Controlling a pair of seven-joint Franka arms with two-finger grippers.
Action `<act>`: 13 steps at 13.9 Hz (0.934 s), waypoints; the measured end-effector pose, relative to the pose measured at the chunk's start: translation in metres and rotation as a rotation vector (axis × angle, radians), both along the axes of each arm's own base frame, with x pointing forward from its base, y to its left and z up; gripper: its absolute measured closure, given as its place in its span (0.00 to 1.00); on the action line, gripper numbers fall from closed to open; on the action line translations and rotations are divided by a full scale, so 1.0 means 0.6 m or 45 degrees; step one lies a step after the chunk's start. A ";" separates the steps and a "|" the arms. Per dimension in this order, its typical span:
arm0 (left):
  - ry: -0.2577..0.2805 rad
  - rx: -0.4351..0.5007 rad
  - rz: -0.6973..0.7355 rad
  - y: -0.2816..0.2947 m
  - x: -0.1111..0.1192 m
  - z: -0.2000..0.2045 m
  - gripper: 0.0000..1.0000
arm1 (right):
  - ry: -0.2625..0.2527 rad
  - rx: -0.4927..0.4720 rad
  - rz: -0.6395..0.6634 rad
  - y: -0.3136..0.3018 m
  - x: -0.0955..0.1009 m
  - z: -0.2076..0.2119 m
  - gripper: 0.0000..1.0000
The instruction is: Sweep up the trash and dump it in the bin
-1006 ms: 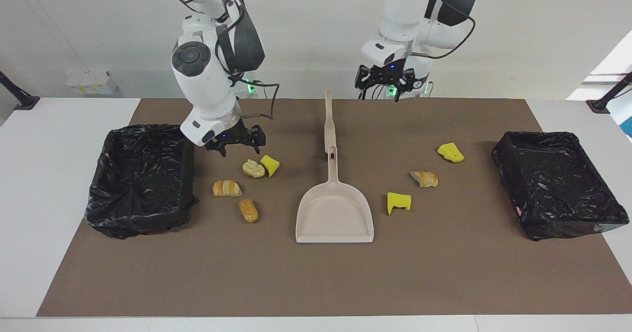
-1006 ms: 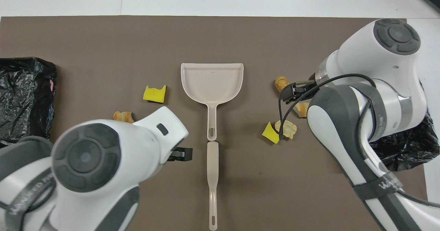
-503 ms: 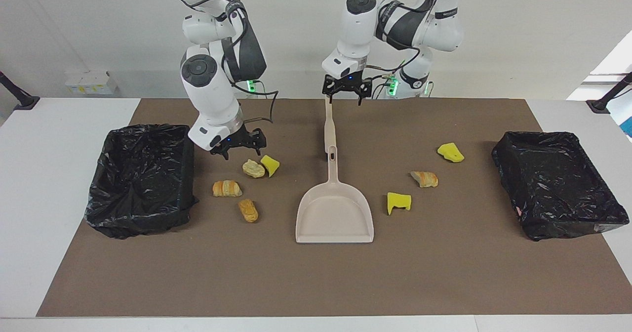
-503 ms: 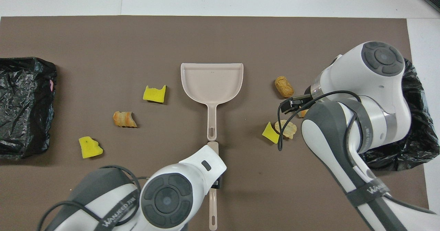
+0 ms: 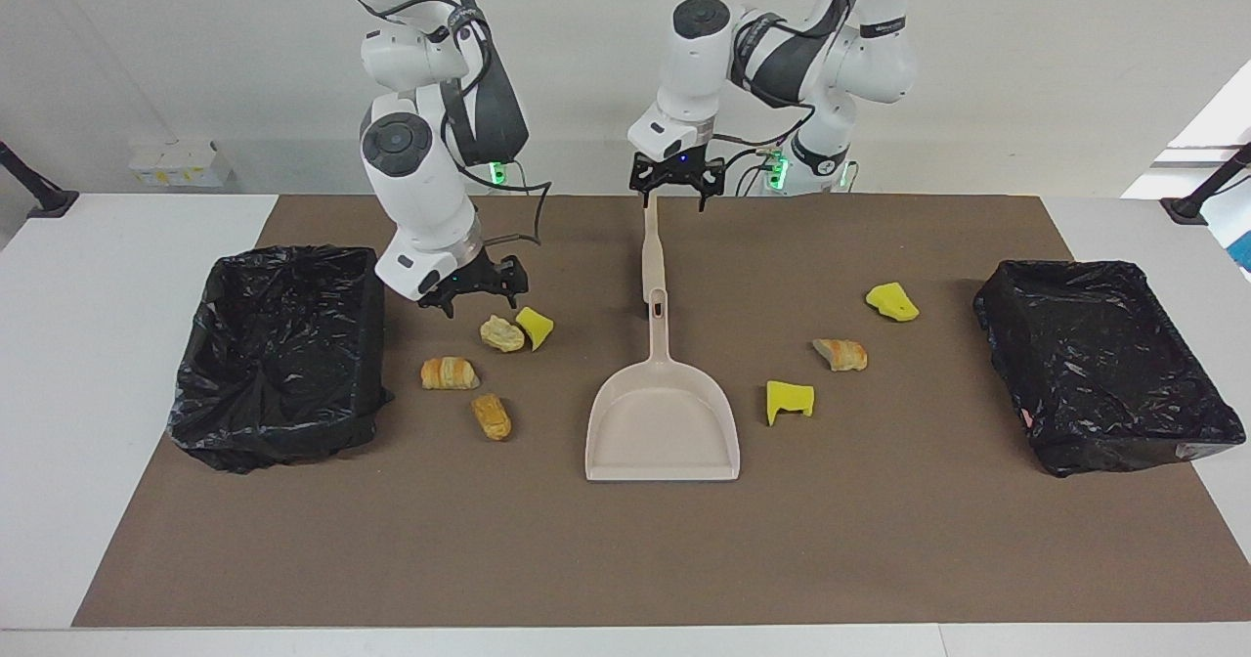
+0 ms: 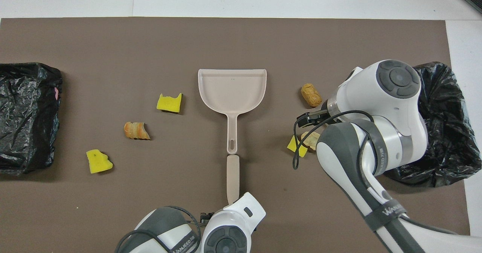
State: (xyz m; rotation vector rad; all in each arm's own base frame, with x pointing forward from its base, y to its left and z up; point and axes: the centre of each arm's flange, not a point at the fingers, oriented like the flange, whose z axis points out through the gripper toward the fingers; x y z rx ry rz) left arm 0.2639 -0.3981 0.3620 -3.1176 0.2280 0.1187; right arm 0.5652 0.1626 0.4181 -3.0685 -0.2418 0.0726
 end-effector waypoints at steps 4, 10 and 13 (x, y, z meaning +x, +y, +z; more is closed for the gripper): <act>0.016 0.010 -0.005 -0.001 -0.007 -0.013 0.12 | 0.002 -0.001 -0.001 -0.001 0.000 -0.001 0.00; 0.022 0.005 -0.026 -0.012 -0.021 -0.020 0.53 | 0.011 -0.003 -0.002 -0.003 -0.003 -0.007 0.00; 0.024 0.005 -0.021 -0.011 -0.019 -0.020 0.74 | 0.011 -0.003 -0.002 -0.003 -0.003 -0.007 0.00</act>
